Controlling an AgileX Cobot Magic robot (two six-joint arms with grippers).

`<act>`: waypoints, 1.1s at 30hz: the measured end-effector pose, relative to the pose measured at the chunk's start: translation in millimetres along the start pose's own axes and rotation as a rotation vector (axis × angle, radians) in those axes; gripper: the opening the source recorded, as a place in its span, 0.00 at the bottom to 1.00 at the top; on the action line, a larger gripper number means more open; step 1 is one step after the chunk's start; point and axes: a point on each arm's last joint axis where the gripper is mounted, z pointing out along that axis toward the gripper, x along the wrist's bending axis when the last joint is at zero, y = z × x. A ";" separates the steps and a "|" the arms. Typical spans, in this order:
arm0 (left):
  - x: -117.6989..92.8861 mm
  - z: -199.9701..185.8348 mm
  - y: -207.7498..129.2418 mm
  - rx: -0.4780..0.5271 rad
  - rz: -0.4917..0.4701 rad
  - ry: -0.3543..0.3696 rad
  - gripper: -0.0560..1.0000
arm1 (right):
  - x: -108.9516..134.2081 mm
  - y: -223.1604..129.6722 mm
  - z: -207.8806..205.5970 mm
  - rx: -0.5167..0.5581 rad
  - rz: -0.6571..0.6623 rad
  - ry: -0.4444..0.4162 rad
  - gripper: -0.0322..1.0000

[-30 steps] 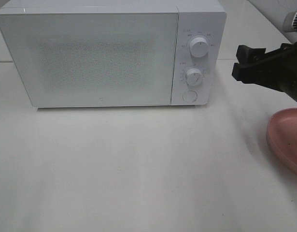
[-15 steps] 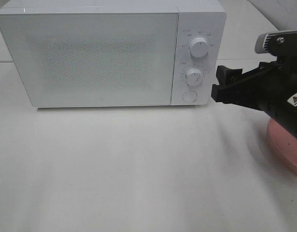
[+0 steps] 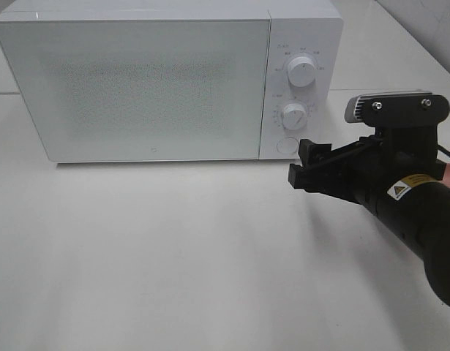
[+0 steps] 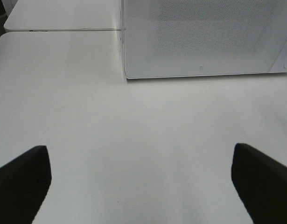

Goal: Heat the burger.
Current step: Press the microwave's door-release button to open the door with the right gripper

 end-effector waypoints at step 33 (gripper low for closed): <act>0.0 0.0 0.0 0.000 0.000 0.000 0.99 | -0.9 -6.9 2.6 0.010 1.207 -0.028 0.20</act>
